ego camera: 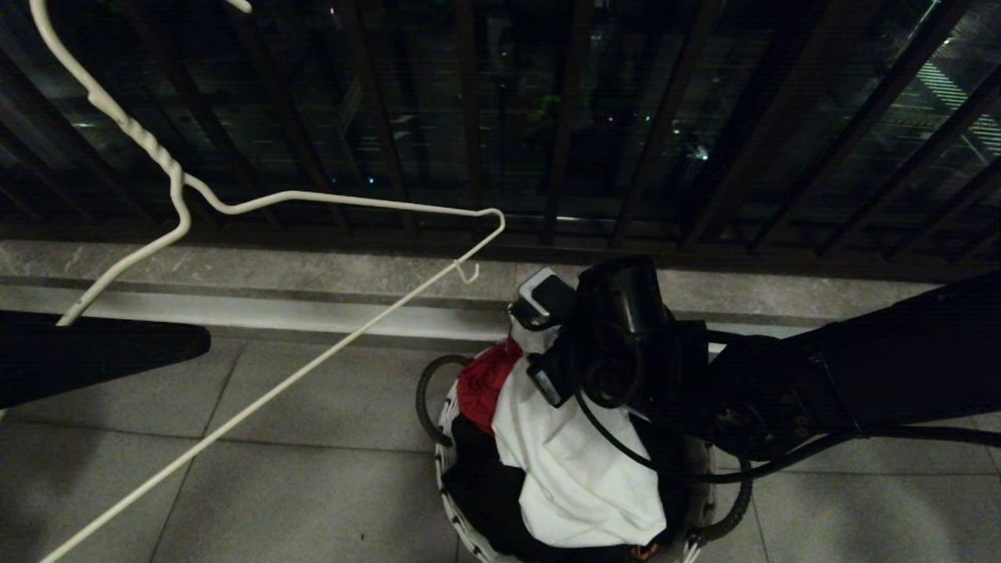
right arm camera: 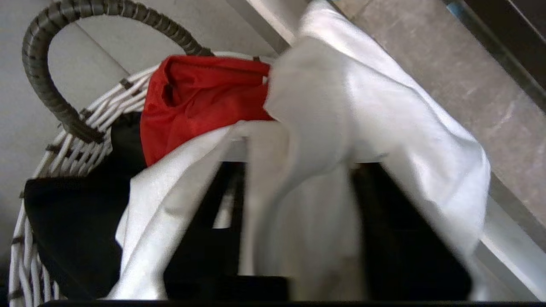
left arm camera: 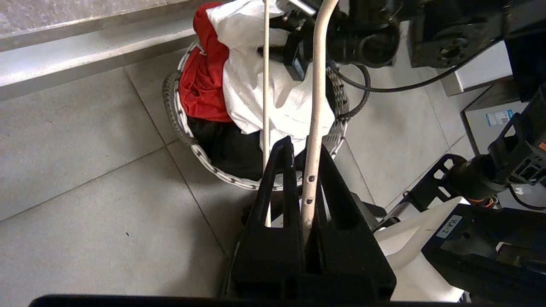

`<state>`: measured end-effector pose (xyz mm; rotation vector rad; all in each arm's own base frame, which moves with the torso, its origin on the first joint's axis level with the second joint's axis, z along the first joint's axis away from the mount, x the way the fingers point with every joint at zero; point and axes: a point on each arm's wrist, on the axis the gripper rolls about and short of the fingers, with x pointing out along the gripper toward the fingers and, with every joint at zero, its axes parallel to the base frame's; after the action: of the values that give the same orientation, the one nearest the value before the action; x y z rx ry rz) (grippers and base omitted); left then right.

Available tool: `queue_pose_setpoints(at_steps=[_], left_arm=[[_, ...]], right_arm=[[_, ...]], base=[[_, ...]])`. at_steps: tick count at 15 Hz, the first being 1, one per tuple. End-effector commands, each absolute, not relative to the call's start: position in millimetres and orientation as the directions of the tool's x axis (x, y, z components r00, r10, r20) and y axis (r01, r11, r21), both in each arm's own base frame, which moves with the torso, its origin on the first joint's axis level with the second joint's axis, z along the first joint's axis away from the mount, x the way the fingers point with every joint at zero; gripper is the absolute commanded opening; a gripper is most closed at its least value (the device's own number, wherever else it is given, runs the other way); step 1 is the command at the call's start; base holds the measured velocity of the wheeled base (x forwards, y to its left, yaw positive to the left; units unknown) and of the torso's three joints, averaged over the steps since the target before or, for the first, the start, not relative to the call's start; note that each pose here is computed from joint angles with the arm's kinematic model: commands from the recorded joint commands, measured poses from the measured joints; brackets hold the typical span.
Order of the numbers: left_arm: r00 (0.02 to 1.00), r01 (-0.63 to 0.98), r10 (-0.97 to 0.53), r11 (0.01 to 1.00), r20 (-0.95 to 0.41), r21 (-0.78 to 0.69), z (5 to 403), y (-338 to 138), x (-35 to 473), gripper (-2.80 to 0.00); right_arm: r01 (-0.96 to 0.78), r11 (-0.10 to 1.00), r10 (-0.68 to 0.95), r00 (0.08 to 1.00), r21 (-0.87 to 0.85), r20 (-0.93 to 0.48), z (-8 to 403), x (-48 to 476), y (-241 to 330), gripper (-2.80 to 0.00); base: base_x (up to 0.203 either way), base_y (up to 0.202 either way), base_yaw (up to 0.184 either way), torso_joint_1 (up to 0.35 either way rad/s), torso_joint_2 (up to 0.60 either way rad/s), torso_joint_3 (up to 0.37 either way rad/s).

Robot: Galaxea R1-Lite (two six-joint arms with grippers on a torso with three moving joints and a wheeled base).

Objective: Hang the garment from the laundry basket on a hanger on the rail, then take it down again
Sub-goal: Pick up clothes from the basket

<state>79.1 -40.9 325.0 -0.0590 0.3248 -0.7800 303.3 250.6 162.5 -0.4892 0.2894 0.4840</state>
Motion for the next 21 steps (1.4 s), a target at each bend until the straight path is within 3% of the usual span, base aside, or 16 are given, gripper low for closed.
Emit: queue_pose_setpoints(at_steps=[1, 6, 7, 14, 21], left_arm=[[0.661, 0.683, -0.701, 0.710, -0.267, -0.173, 324.7, -40.9, 78.9, -2.80], [0.664, 0.685, -0.702, 0.709, -0.258, -0.169, 325.6, -39.8, 76.1, -2.80], [0.664, 0.685, -0.702, 0.709, -0.257, -0.168, 325.8, -39.6, 75.6, -2.80], [0.666, 0.686, -0.703, 0.708, -0.249, -0.165, 326.6, -38.7, 73.3, -2.80], [0.663, 0.685, -0.702, 0.709, -0.262, -0.166, 325.4, -39.3, 74.8, -2.80]], right_arm=[[-0.502, 0.776, 0.371, 0.853, -0.381, -0.368, 159.0, 307.7, 252.7, 0.00], [-0.453, 0.797, 0.364, 0.888, -0.400, -0.281, 168.4, 322.8, 252.2, 0.00], [-0.446, 0.798, 0.358, 0.892, -0.405, -0.277, 169.3, 324.8, 250.7, -2.80], [-0.424, 0.801, 0.341, 0.903, -0.423, -0.260, 176.8, 329.1, 244.1, -2.80], [-0.375, 0.838, 0.349, 0.927, -0.397, -0.138, 222.0, 318.6, 238.2, -2.80]], base=[[0.000, 0.000, 0.000, 0.000, 0.00, 0.000], [0.000, 0.000, 0.000, 0.000, 0.00, 0.000], [0.000, 0.000, 0.000, 0.000, 0.00, 0.000], [0.000, 0.000, 0.000, 0.000, 0.00, 0.000], [0.000, 0.000, 0.000, 0.000, 0.00, 0.000]])
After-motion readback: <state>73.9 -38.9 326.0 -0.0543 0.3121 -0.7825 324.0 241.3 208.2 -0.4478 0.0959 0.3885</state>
